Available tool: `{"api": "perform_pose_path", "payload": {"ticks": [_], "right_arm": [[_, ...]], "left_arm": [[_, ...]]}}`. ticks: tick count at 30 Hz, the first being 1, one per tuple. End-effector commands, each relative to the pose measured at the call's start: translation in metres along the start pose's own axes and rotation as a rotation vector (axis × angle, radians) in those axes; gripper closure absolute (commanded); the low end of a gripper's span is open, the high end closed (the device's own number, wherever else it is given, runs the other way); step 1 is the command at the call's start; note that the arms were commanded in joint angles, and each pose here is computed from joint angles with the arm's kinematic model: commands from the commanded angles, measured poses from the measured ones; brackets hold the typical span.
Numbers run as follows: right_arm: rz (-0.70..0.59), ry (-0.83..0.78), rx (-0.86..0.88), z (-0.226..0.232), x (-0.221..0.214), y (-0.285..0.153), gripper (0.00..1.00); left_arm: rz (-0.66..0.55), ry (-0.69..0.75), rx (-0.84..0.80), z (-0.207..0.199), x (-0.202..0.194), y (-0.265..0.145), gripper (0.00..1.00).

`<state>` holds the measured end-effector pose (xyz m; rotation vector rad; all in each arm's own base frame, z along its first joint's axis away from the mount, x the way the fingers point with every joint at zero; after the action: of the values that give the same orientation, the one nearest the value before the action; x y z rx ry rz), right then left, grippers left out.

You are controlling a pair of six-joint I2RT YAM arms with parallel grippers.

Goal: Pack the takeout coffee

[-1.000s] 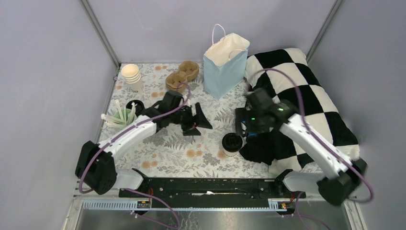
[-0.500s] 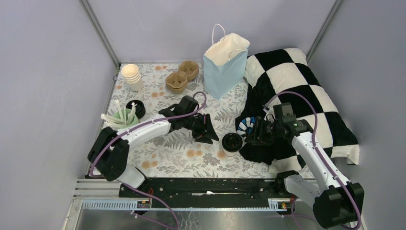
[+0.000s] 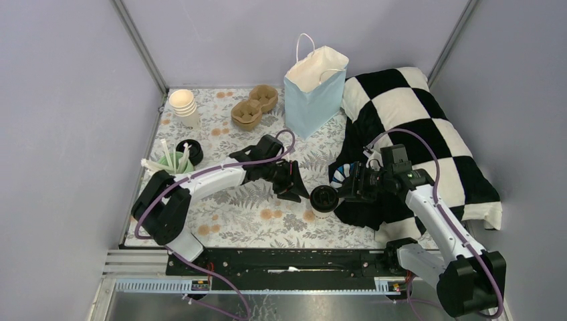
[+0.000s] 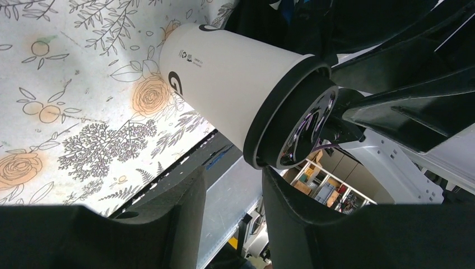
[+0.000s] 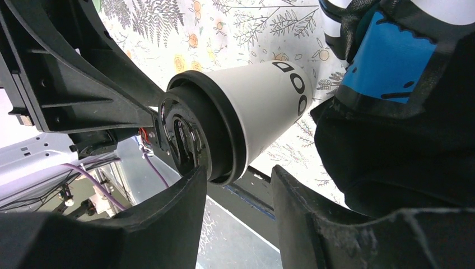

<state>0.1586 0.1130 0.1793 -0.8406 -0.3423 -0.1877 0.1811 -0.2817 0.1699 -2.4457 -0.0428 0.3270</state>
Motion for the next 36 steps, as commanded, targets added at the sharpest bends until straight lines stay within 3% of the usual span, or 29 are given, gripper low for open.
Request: {"api": "perform_pose_path", "payload": {"ticks": [1, 13, 22, 36], "right_arm": [[0.008, -0.006, 0.051, 0.001, 0.002, 0.005, 0.47], [0.043, -0.012, 0.023, -0.006, 0.001, 0.010, 0.53], [-0.006, -0.016, 0.003, -0.001, 0.007, 0.000, 0.45], [-0.012, 0.013, -0.005, -0.010, 0.007, -0.005, 0.51]], "left_arm": [[-0.014, 0.055, -0.061, -0.020, 0.006, 0.002, 0.55], [-0.008, 0.049, -0.046, -0.024, 0.012, 0.014, 0.56], [-0.006, 0.029, 0.006, -0.016, 0.014, 0.019, 0.59], [-0.003, 0.044, 0.037, -0.015, 0.015, 0.020, 0.60]]}}
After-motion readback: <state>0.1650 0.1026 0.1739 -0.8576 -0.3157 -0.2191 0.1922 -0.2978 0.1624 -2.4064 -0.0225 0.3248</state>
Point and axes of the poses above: each gripper's point midway between its finger pads, its own y axis out along the fingers, its own z axis along the line the jaws close on, x = y × z, the point moved 7 cm from there along -y, back along the fingers, and after that the axes turned 13 degrees about -y, right-handed, at the moved point
